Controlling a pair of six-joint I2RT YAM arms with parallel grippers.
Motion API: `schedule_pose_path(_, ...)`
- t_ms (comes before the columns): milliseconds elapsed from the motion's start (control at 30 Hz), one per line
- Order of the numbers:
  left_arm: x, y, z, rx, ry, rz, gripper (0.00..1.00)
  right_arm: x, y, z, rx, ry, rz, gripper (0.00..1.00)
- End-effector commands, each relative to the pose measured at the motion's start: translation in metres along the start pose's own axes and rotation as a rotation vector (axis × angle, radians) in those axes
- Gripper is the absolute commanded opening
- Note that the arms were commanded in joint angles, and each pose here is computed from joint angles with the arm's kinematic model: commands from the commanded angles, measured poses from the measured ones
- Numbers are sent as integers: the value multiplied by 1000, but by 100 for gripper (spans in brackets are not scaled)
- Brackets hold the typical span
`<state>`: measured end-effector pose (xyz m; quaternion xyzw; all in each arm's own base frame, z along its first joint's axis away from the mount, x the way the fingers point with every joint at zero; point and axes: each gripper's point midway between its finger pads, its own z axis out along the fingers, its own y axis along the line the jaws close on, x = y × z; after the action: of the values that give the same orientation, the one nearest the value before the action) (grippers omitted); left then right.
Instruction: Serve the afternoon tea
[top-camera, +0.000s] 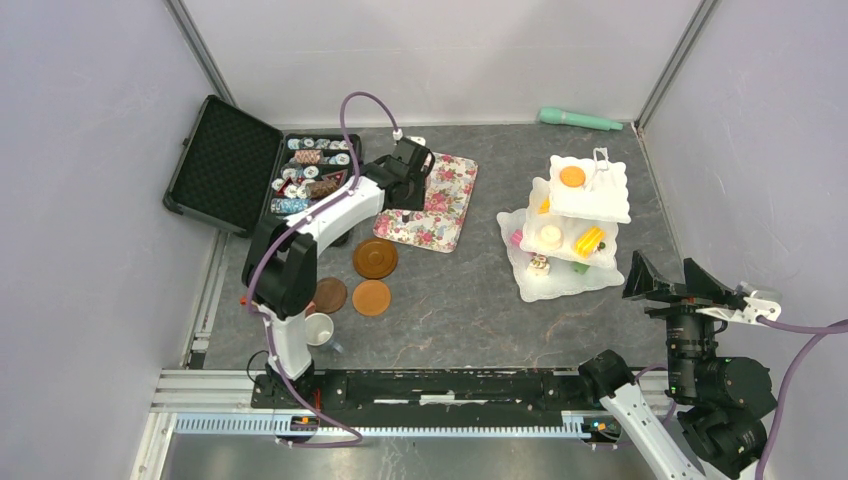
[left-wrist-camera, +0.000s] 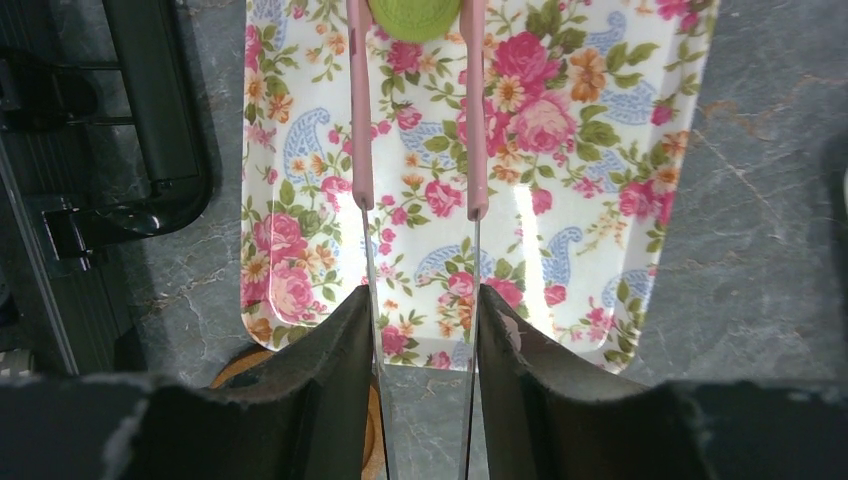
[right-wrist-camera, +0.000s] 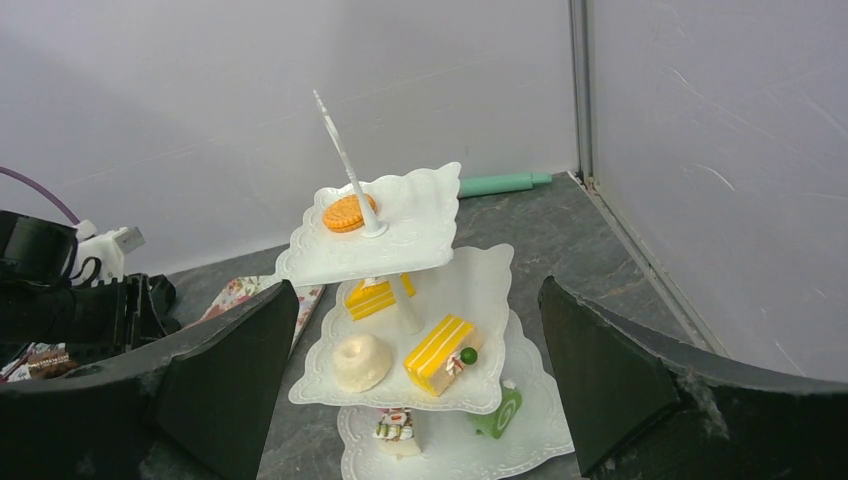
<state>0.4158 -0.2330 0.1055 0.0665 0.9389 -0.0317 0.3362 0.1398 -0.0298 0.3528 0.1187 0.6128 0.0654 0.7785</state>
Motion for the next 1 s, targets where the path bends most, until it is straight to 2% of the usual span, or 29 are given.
schedule_pose_path(0,-61,-20,-62,144,-178,-70,21,-16,-4,-12,-17,-68,59,98)
schedule_pose_path(300,-91,-60,-163,423,-328,-38,19,-16,-6,-13,-13,-71,62,98)
schedule_pose_path(500,-97,-104,-265,665,-510,96,20,-16,-5,-12,-12,-75,59,98)
schedule_pose_path(667,-81,-150,-336,845,-626,240,22,-17,-4,-11,-16,-84,65,98)
schedule_pose_path(767,-68,-177,-358,915,-638,309,23,-21,-4,-12,-22,-96,75,98)
schedule_pose_path(967,-57,-217,-366,988,-628,364,23,-30,-6,-19,-31,-127,106,98)
